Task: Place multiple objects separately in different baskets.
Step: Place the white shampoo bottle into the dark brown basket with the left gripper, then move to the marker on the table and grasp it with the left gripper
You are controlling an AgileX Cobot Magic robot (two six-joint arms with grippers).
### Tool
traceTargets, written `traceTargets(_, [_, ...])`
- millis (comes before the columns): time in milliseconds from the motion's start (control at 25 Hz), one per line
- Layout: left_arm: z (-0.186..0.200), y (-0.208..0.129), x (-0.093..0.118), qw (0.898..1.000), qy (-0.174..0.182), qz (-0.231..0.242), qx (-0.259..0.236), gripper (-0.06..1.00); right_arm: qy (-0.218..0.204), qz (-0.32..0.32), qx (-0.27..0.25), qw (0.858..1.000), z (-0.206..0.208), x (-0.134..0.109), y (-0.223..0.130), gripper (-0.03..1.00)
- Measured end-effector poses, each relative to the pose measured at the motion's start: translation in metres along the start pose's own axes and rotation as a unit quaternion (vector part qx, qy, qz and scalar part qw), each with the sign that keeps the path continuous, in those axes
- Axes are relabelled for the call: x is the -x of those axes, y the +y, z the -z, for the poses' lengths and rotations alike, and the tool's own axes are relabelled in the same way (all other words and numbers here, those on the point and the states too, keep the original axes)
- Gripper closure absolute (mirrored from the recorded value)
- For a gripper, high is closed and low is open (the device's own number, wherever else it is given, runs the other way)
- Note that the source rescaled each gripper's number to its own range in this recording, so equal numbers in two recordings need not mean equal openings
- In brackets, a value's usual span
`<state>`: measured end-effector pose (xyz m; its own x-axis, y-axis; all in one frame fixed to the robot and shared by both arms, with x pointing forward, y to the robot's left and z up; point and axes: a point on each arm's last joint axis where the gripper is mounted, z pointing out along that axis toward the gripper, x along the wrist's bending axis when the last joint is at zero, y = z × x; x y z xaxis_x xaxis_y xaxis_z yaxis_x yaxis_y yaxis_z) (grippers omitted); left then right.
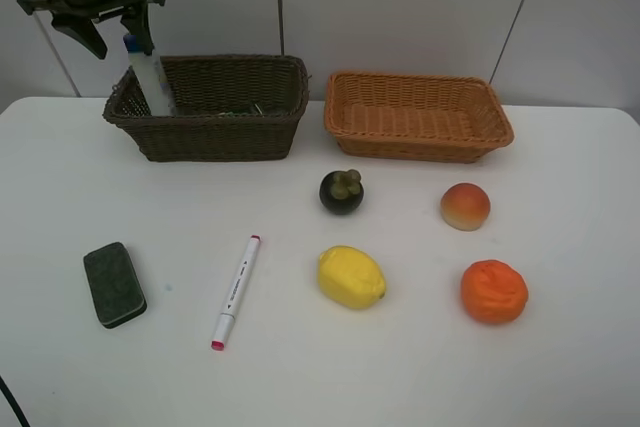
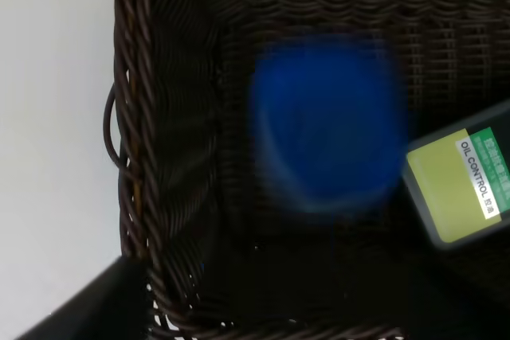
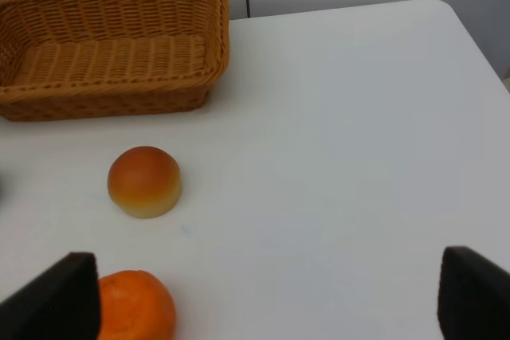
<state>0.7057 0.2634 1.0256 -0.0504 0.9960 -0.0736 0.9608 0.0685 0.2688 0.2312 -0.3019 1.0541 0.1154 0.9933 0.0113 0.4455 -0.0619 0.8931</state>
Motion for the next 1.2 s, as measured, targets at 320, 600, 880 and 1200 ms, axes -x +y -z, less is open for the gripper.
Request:
traceTargets(320, [0.011, -0.007, 0.004, 0.999, -0.022, 0.019, -0.032, 0.09, 0.0, 0.0, 0.0, 1.0, 0.0, 0.0, 0.0, 0.14])
traceTargets(600, [0.044, -0.029, 0.013, 0.997, -0.063, 0.023, -0.032, 0.09, 0.0, 0.0, 0.0, 1.0, 0.0, 0.0, 0.0, 0.14])
traceTargets(880, [0.06, -0.129, 0.063, 0.987, -0.082, -0.053, -0.125, 0.09, 0.0, 0.0, 0.0, 1.0, 0.0, 0.0, 0.0, 0.14])
traceTargets(1200, [0.023, -0.226, 0.128, 0.959, -0.051, -0.155, -0.232, 0.09, 0.0, 0.0, 0.0, 1.0, 0.0, 0.0, 0.0, 0.14])
